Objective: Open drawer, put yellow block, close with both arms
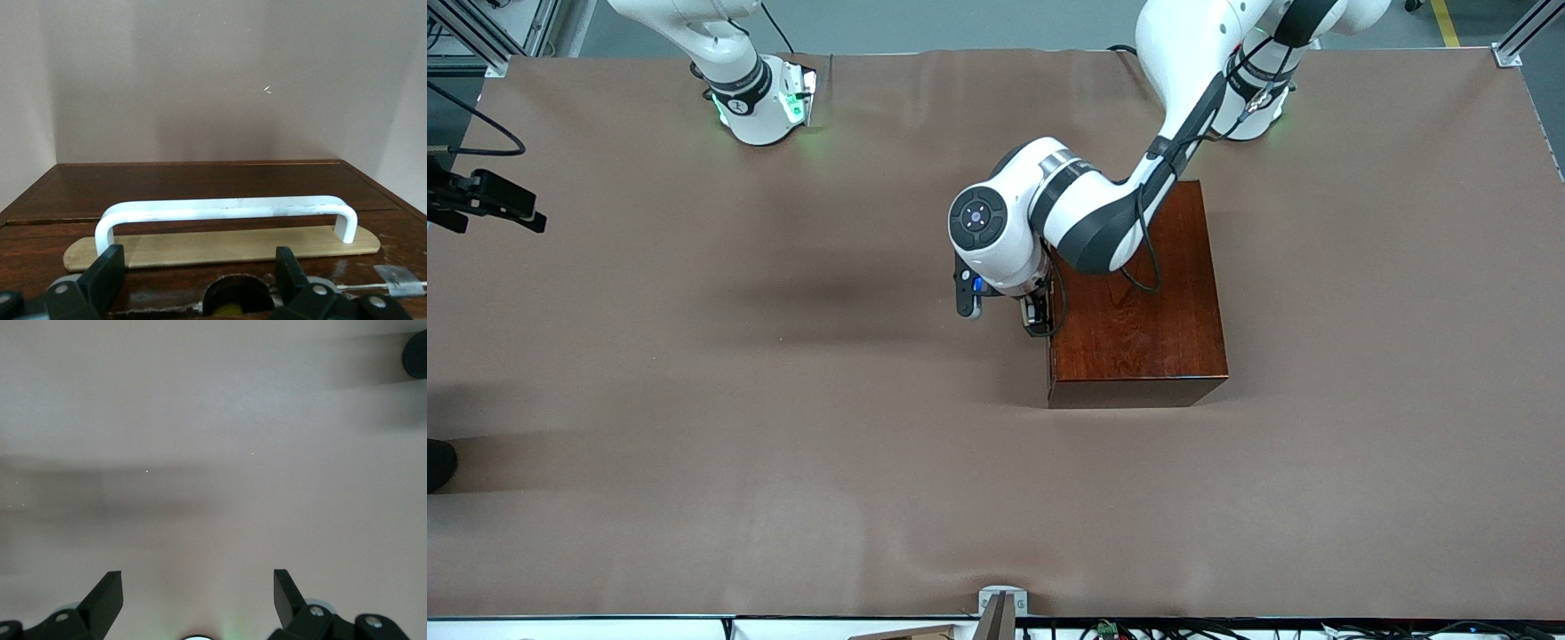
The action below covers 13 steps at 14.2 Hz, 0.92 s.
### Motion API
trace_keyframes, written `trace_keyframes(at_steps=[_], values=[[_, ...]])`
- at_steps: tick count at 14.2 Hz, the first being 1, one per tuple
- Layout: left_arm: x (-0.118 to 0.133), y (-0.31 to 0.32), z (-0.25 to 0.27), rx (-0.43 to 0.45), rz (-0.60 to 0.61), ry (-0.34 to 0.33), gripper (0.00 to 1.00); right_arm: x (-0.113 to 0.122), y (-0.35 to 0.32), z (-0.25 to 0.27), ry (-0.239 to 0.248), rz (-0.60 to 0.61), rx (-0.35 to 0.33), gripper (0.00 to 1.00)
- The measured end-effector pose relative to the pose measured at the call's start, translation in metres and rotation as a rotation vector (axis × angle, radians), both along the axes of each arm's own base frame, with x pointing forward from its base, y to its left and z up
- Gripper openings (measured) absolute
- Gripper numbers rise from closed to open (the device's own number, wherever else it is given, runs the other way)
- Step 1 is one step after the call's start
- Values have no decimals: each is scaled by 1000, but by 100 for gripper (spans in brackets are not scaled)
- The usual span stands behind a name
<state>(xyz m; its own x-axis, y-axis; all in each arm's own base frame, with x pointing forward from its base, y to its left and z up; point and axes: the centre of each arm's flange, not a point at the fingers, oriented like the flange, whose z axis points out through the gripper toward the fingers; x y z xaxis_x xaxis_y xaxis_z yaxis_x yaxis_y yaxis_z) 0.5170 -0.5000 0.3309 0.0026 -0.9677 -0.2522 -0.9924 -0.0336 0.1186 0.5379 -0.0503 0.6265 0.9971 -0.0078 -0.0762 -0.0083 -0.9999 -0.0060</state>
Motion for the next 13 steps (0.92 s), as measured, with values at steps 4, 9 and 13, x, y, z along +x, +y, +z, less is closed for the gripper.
trace_keyframes(at_steps=[4, 9, 13], values=[[-1, -1, 0, 5, -6, -3, 100, 0, 0, 0, 0, 0, 0, 100], [9, -19, 9, -133, -15, -109, 100, 0, 0, 0, 0, 0, 0, 100], [11, -35, 34, -254, 101, -165, 100, 0, 0, 0, 0, 0, -1, 100]])
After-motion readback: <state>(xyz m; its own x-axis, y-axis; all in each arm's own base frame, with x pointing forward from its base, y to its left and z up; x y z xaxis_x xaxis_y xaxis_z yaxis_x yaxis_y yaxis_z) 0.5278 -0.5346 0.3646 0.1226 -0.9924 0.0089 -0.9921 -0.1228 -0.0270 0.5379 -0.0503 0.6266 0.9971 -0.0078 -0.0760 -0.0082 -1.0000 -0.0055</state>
